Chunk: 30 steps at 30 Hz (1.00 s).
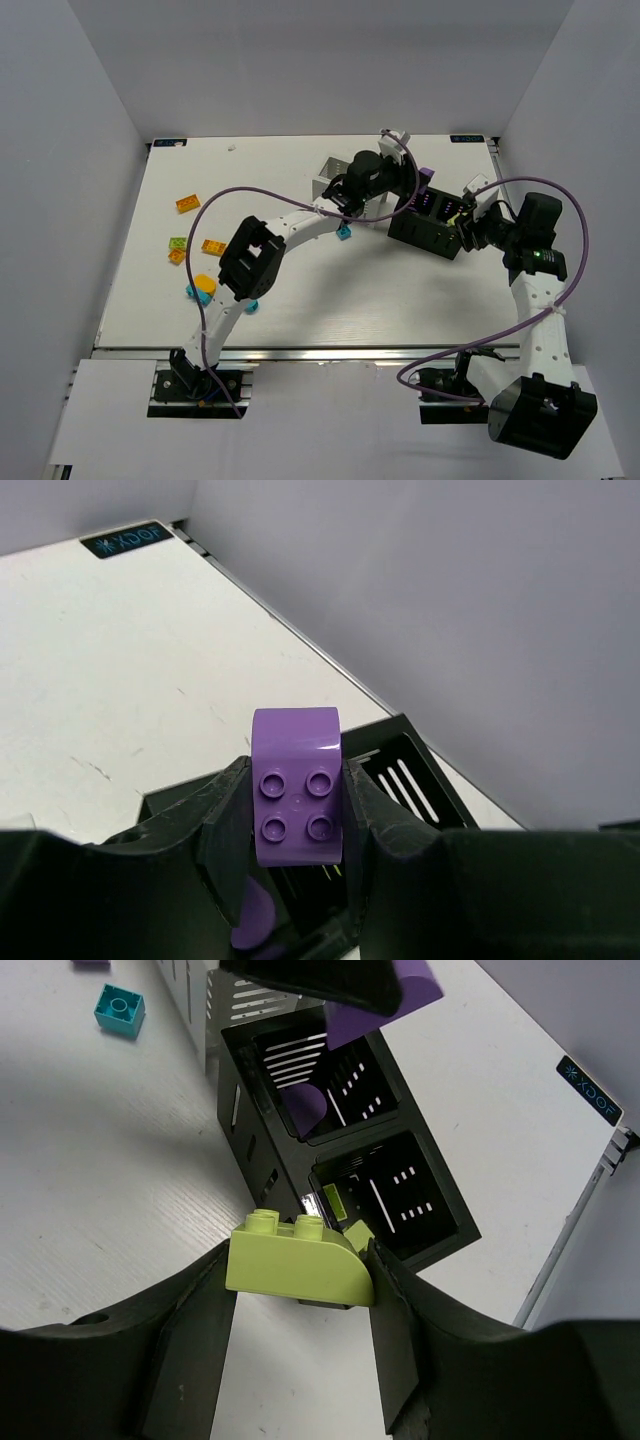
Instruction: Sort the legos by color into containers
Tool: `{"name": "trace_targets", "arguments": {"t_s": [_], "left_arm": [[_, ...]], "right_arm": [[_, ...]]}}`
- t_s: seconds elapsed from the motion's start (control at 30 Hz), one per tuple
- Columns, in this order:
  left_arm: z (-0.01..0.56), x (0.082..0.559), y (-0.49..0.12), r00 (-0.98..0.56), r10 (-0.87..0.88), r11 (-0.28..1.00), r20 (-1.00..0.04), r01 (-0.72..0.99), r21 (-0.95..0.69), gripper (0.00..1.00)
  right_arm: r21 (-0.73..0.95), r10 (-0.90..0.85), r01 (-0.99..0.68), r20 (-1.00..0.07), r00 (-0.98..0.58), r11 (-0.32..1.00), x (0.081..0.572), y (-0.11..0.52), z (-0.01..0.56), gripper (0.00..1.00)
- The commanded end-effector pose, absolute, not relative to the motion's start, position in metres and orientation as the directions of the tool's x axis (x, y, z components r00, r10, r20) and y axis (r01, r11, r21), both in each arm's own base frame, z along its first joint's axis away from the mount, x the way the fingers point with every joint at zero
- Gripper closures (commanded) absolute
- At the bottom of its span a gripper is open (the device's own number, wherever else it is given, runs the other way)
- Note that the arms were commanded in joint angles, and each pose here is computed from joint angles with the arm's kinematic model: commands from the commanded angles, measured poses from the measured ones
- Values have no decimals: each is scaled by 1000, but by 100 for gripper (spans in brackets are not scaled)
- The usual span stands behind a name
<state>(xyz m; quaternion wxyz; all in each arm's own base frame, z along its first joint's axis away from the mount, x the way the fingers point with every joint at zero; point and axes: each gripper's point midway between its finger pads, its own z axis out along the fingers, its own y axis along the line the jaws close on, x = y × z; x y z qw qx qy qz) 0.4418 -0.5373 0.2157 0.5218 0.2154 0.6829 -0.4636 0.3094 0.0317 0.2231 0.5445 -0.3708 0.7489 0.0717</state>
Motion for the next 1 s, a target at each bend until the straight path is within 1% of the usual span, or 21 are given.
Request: {"name": "trace_targets", "arguments": {"t_s": [0.0,0.13,0.2,0.23,0.3,0.37,0.43,0.47,0.67,0.77,0.8,0.83,0.87,0.9,0.93,0.97], "left_arm": [[256,451,-542,-262,-239,487,-935,801,-349,98],[237,449,-550,-266,-210,486,-941,806,-337,97],[233,448,-552,-266,-199,489,-943,807,-331,94],[231,444,-555,-268,-192,483,-944,811,-329,88],[228,442,-555,-273,-178,484,-945,812,-326,85],[226,438,-556,-273,-164,490,-948,811,-318,66],[227,437,-553,-265,-163,501,-950,807,-311,56],[230,437,-551,-261,-170,510,-950,802,-312,48],[254,436,-545,-239,-190,524,-952,796,-304,39],[270,433,-539,-228,-208,529,-951,792,-305,37],[265,432,-536,-236,-206,541,-950,781,-312,38],[281,429,-531,-229,-228,541,-946,778,-318,39],[286,428,-526,-226,-233,550,-946,772,-320,41],[282,429,-519,-232,-227,571,-946,755,-323,53],[301,424,-510,-221,-238,580,-946,748,-321,60],[304,422,-503,-225,-234,594,-946,737,-322,68]], "right_arm": [[-297,-478,-644,-870,-122,705,308,33,221,100],[-300,-476,-637,-871,-121,711,310,32,223,100],[-296,-473,-635,-872,-125,713,310,31,223,100],[-298,-474,-633,-872,-125,715,311,31,223,100],[-295,-472,-630,-872,-130,719,311,30,223,100],[-297,-473,-625,-871,-133,722,312,29,223,100],[-290,-469,-618,-871,-145,730,313,27,221,100],[-291,-469,-616,-871,-147,732,314,26,221,100],[-281,-474,-622,-865,-166,731,319,24,218,100],[-258,-469,-627,-861,-195,735,324,22,215,100],[-250,-467,-627,-860,-206,738,327,21,216,100],[-246,-465,-622,-858,-217,743,329,19,215,100],[-234,-457,-617,-859,-231,752,331,18,216,100],[-218,-450,-612,-856,-254,760,336,16,216,100],[-204,-441,-608,-856,-269,767,339,14,216,100],[-173,-426,-603,-852,-306,779,344,12,209,100]]}}
